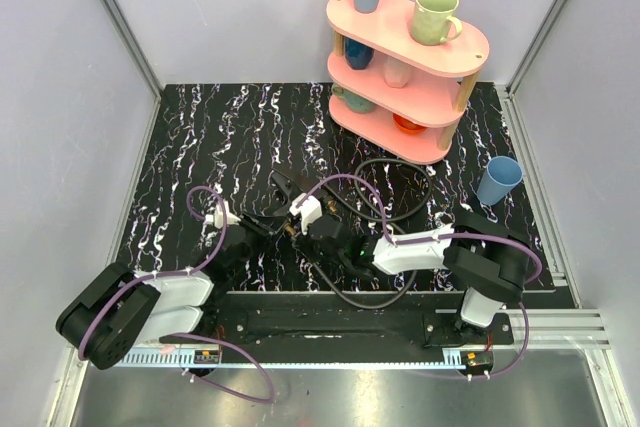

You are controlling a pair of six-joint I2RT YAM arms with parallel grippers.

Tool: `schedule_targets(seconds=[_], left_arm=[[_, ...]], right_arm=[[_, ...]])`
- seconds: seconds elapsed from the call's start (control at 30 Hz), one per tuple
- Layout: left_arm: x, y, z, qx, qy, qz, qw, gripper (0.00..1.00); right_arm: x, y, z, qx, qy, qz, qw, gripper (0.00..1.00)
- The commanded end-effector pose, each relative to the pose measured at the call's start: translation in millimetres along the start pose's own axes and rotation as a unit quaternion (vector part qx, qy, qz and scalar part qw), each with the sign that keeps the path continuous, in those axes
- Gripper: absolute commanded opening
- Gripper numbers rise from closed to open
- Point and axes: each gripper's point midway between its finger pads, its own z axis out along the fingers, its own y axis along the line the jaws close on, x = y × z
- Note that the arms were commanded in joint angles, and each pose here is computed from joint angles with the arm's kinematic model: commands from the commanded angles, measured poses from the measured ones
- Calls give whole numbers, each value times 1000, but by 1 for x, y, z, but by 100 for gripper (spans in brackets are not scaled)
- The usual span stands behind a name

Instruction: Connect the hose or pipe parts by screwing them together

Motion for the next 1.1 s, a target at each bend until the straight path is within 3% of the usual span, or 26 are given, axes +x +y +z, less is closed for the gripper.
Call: schedule_targets(seconds=[0.0,0.53,1.07], left_arm=[[-7,-17,-9,56,-17,-1,998,0],[-4,-12,-14,47,-9,-1,999,0],[-2,-10,-13,41,-4,3,999,0]], right_arm=[[-39,10,4,-1,-50,7,999,0],[-36,-7,0,42,-48,-10,998,0],[-60,14,-12,-21,-83,-19,996,0]])
